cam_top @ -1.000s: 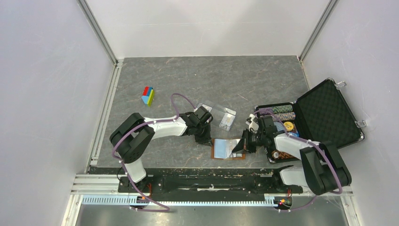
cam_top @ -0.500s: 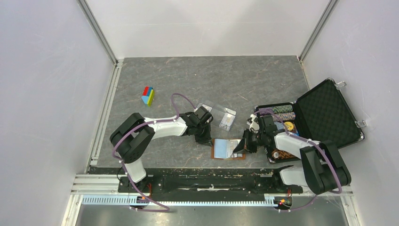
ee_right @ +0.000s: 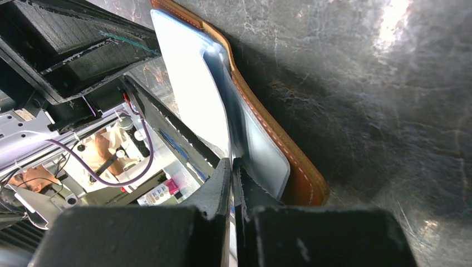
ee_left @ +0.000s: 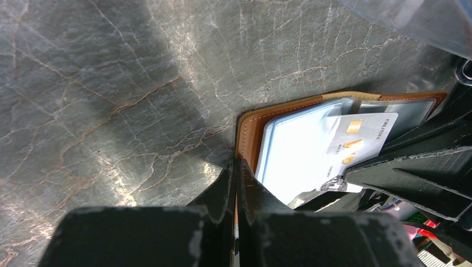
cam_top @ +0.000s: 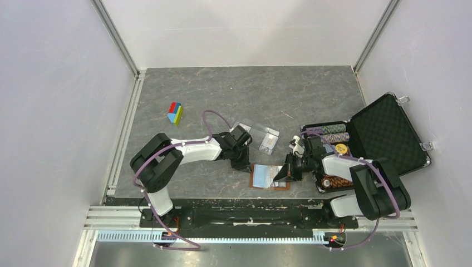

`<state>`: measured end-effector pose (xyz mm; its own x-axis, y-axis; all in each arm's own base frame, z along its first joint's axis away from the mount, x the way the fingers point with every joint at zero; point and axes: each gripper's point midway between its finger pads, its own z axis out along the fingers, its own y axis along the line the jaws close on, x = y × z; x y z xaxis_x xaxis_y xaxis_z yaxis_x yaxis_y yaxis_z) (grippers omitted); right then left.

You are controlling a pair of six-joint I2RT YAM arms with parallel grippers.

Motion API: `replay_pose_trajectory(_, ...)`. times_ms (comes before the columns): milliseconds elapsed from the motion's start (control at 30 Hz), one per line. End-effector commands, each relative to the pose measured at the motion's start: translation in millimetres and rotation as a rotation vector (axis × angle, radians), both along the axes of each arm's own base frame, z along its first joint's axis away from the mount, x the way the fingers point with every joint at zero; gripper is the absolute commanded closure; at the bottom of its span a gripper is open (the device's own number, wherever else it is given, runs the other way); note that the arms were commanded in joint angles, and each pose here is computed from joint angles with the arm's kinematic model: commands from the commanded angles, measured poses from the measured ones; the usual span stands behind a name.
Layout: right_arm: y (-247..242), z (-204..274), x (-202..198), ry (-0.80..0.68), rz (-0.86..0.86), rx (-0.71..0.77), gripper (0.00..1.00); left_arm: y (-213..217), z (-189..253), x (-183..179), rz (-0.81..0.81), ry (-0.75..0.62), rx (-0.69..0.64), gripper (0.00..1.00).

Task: Put the credit cards into the card holder
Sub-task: Insert the credit card into the card holder.

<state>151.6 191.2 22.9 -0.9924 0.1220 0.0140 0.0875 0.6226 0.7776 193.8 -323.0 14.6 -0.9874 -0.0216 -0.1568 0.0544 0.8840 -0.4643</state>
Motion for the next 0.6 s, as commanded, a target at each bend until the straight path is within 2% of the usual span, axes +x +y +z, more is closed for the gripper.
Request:
replay_pose_trajectory(0,0,-6,7,-0.027,-0.002,-0.016,1.00,2,-9,-3,-0.015,0.007,0.040,0.98)
replay_pose_trajectory(367,3,-9,26,-0.117,-0.068,-0.012,1.00,2,-8,-4,-0.010,0.007,0.039,0.98)
replay_pose_trajectory(567,13,-16,16,-0.094,-0.022,-0.011,0.99,3,-6,-4,-0.007,0.005,0.039,0.98)
